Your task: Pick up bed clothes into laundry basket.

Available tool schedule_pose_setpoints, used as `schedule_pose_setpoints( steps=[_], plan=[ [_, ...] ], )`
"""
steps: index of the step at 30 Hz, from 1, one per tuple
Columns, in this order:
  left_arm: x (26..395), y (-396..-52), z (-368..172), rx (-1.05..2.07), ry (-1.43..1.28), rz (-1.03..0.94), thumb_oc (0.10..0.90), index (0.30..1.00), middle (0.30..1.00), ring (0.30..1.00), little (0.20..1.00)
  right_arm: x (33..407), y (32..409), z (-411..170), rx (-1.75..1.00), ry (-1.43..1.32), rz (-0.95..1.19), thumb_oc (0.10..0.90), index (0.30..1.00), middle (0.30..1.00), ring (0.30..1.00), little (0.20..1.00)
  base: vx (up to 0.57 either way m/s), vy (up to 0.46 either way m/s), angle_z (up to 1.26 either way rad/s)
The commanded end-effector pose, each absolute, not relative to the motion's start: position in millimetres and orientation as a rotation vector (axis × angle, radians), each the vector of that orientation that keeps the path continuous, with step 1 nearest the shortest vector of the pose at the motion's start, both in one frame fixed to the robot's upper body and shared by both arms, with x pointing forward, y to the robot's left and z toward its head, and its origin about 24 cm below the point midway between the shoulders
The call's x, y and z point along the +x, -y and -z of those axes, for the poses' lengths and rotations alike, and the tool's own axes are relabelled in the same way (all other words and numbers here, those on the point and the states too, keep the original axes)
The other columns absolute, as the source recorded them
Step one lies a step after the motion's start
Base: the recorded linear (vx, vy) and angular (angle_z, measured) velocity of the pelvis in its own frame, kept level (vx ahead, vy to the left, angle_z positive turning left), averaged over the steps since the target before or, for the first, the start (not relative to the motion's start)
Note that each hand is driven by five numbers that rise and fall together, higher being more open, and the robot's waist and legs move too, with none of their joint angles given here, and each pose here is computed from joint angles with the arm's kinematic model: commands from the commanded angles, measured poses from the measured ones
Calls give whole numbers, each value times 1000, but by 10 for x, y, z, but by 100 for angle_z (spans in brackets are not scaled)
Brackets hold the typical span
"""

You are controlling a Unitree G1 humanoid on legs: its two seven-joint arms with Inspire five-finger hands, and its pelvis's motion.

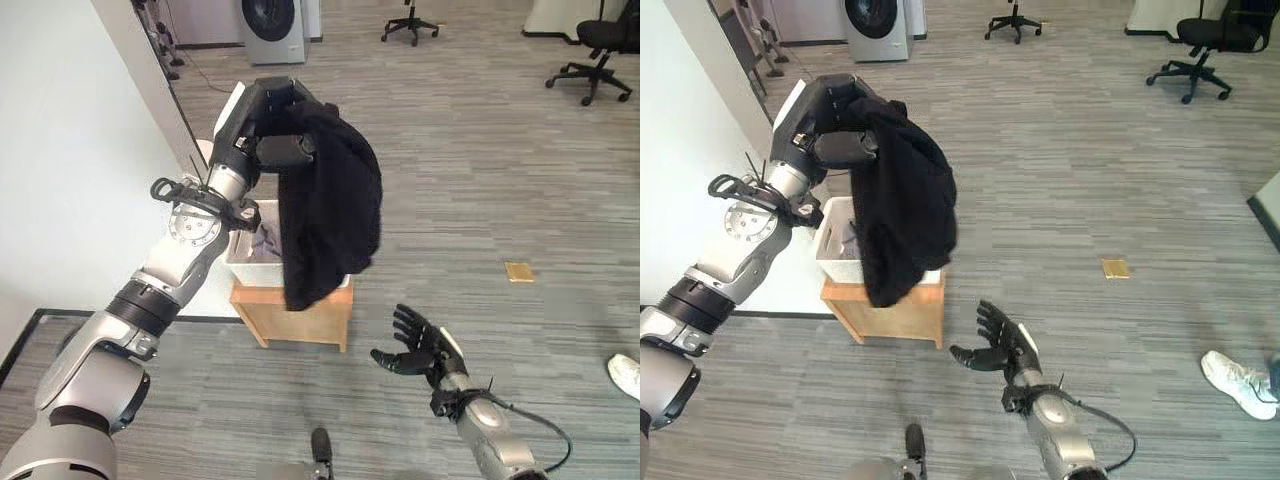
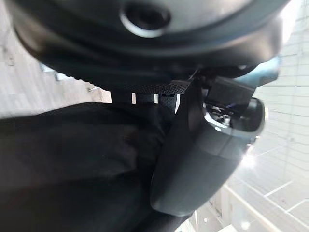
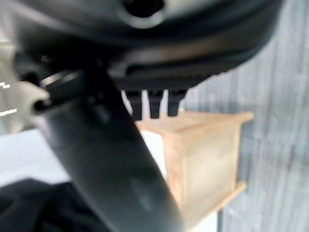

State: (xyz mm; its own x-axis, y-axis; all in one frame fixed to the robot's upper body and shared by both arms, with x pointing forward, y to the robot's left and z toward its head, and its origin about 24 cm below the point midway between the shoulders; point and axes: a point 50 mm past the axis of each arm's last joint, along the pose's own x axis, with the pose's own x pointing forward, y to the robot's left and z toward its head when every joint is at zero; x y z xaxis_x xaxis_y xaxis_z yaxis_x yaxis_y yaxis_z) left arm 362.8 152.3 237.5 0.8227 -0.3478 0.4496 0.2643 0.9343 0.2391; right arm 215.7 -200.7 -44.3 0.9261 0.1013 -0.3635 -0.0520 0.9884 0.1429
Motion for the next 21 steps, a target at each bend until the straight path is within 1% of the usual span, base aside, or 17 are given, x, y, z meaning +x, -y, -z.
schedule_pose_setpoints(
  steps=[1,2,5,7,8,9,11,13,15,18,21],
  plan=[
    [3464,-1546,-3355,119,896,284,400,300,300,300,300,2425,1958,89,146,-172,-133,800,900,900,900,900,297,-198,58],
    [3465,-1517,-3450,130,920,273,400,300,300,300,300,2414,1989,85,139,-171,-130,800,900,900,900,900,276,-185,70],
    [3453,-1508,-3480,200,924,289,400,300,300,300,300,2358,2002,151,140,-201,-125,800,900,900,900,900,182,-106,109],
    [3436,-1593,-3633,301,951,244,400,300,300,300,300,2296,2011,202,152,-229,-141,800,900,900,900,900,125,-88,42],
    [3438,-1587,-3639,302,952,246,400,300,300,300,300,2297,2010,202,154,-229,-141,800,900,900,900,900,154,-100,12],
    [3465,-1685,-3799,437,961,154,400,300,300,300,300,2257,2040,211,137,-239,-163,800,900,900,900,900,98,-54,12],
    [3497,-1726,-3829,444,944,137,400,300,300,300,300,2242,2038,223,137,-246,-169,800,900,900,900,900,74,-44,1],
    [3568,-1848,-3779,376,892,108,400,300,300,300,300,2181,2055,281,159,-268,-150,800,900,900,900,900,63,-32,-7],
    [3645,-1997,-3766,423,830,46,400,300,300,300,300,2107,2072,348,167,-303,-148,800,900,900,900,900,99,-23,-23],
    [3717,-2066,-3614,329,771,45,400,300,300,300,300,2049,2063,381,184,-315,-144,800,900,900,900,900,52,-11,-26],
    [3765,-2131,-3553,385,721,17,400,300,300,300,300,2016,2080,404,187,-326,-135,800,900,900,900,900,42,2,-10]
  ],
)
